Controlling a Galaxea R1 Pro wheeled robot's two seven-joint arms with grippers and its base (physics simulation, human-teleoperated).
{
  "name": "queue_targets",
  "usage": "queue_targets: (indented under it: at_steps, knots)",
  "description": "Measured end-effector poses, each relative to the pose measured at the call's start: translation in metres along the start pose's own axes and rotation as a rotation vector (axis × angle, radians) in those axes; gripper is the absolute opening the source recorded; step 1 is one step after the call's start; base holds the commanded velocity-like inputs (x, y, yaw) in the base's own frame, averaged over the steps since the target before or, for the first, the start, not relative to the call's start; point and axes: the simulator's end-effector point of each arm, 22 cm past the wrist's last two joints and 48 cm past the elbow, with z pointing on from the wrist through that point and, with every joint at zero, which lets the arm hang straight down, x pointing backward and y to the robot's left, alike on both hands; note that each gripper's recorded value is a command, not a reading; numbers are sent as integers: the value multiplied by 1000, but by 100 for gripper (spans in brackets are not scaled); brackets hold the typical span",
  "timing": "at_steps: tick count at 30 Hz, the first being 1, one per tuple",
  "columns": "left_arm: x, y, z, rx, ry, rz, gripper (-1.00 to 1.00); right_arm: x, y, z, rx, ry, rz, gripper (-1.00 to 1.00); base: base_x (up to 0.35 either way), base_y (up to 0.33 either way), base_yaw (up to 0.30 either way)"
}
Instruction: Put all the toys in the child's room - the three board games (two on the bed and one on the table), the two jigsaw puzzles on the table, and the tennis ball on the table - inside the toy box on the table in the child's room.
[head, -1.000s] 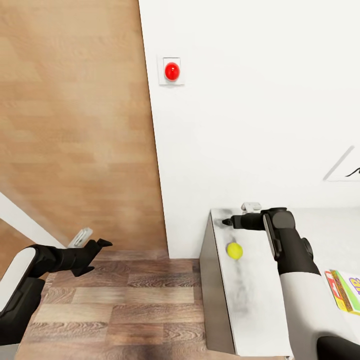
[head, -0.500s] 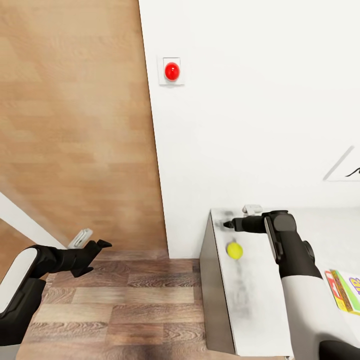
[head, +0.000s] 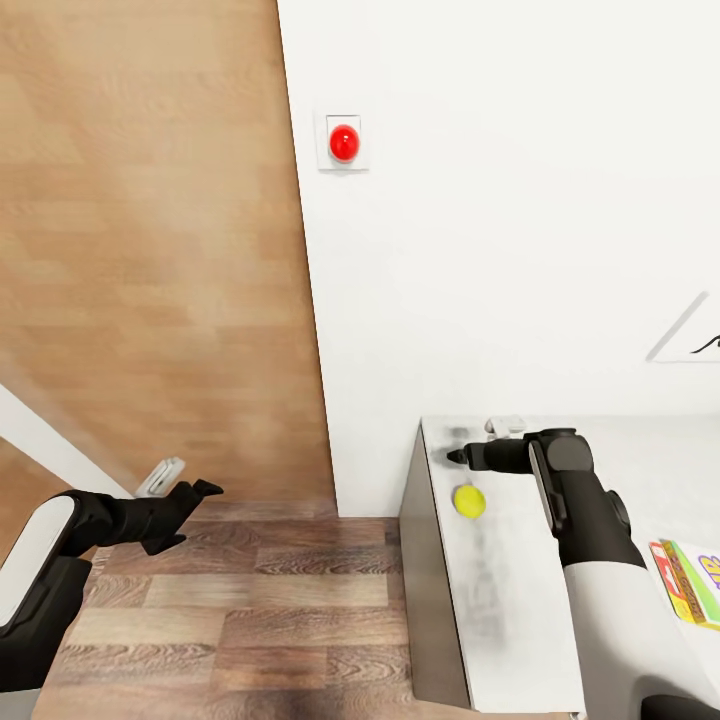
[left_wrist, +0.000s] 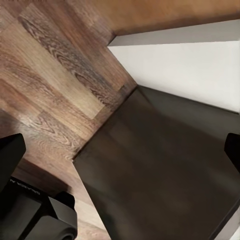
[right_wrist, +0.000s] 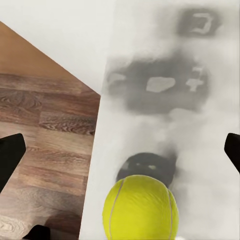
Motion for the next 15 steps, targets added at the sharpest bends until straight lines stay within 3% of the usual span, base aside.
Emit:
queue_targets:
  at_steps: [15]
  knots:
    - [0, 0, 0, 0, 0, -1, 100, 13, 0, 3, 1, 18, 3, 100, 0, 0, 0]
